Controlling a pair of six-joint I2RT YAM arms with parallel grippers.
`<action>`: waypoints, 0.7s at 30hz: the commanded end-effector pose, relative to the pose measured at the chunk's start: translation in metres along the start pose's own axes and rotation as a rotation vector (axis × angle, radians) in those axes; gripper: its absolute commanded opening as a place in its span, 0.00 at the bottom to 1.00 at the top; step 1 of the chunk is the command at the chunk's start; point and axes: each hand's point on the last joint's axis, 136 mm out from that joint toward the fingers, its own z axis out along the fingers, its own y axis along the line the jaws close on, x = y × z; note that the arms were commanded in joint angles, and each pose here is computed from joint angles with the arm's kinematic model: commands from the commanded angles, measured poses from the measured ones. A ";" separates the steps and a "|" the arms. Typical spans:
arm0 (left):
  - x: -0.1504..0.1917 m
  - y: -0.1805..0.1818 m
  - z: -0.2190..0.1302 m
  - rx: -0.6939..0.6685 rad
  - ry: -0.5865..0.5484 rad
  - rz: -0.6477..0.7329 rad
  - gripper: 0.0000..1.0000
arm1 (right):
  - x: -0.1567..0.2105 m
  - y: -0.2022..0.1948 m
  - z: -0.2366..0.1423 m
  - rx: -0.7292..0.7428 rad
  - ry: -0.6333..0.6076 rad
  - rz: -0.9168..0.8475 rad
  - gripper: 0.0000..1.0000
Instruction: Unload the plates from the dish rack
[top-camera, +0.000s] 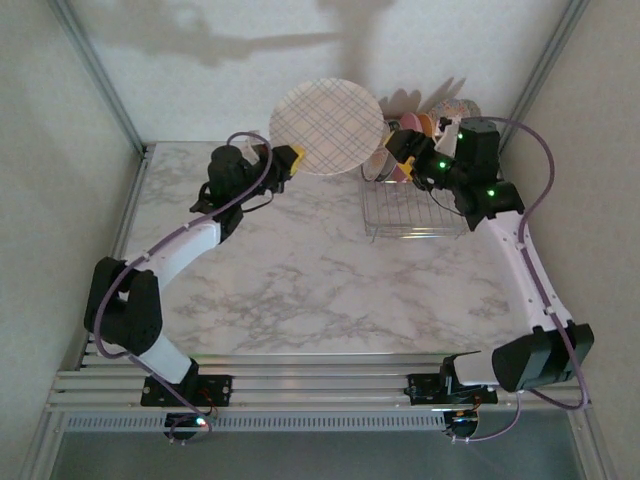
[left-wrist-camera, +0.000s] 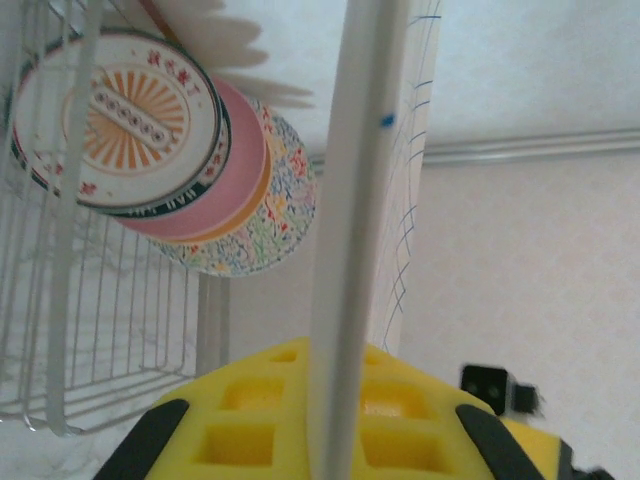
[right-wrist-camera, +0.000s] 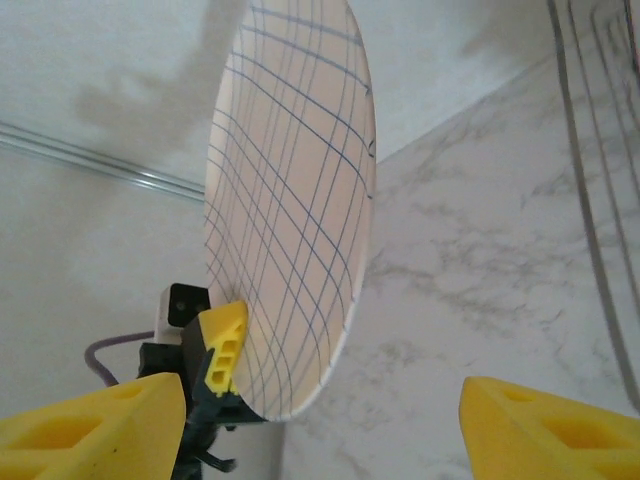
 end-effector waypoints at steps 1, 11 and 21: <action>-0.018 -0.033 -0.022 0.087 -0.067 0.093 0.00 | -0.004 0.026 -0.029 0.012 -0.144 -0.313 0.75; -0.067 0.079 -0.042 -0.045 -0.290 -0.008 0.00 | 0.059 0.024 -0.026 0.025 -0.205 -0.774 0.99; -0.089 0.160 -0.022 -0.115 -0.369 -0.039 0.00 | 0.073 0.014 0.010 0.055 -0.153 -0.813 0.99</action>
